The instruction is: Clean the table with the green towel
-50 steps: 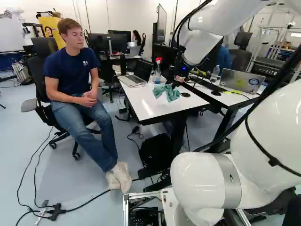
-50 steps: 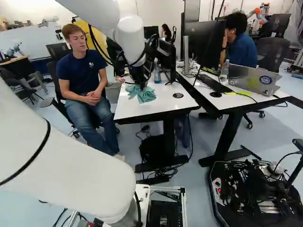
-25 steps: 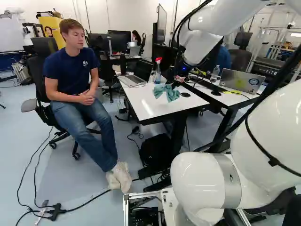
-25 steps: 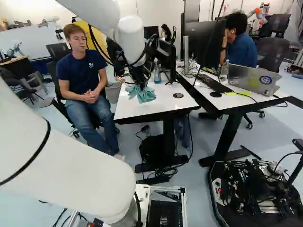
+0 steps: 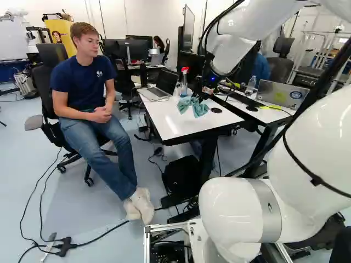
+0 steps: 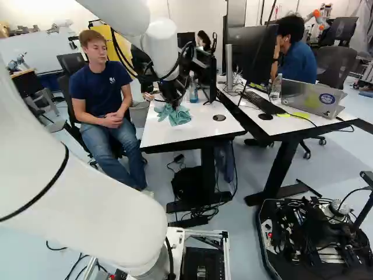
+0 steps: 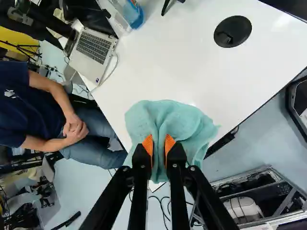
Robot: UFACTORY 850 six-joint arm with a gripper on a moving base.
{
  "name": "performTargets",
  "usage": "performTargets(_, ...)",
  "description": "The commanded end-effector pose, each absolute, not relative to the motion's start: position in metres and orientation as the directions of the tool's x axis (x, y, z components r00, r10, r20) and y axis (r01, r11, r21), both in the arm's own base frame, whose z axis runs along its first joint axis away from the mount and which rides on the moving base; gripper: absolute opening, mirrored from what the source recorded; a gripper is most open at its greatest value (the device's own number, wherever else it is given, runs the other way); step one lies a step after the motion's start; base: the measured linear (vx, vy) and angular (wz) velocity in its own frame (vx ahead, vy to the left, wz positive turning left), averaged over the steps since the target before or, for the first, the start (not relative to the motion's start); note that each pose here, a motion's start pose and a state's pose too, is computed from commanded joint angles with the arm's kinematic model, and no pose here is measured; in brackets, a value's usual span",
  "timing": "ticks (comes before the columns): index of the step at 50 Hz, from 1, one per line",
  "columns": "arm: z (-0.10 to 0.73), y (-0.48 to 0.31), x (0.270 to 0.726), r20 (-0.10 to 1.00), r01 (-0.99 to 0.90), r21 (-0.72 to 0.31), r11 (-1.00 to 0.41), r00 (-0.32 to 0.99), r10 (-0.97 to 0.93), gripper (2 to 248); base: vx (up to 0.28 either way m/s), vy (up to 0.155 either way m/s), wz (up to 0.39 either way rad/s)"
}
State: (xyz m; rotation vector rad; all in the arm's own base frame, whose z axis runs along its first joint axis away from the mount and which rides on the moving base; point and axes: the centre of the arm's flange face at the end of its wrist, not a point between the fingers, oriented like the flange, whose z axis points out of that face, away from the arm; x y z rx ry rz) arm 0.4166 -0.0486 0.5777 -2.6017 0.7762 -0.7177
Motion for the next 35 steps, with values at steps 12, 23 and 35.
performTargets(12,0.578,-0.043,0.434,0.372,-0.394,-0.429,-0.813,0.743,-0.557,48,0.0,0.0,0.0)
performTargets(23,0.579,-0.037,0.451,0.376,-0.373,-0.416,-0.829,0.76,-0.53,48,0.0,0.0,0.0)
performTargets(35,0.579,-0.028,0.473,0.383,-0.342,-0.4,-0.851,0.781,-0.494,48,0.0,0.0,0.0)
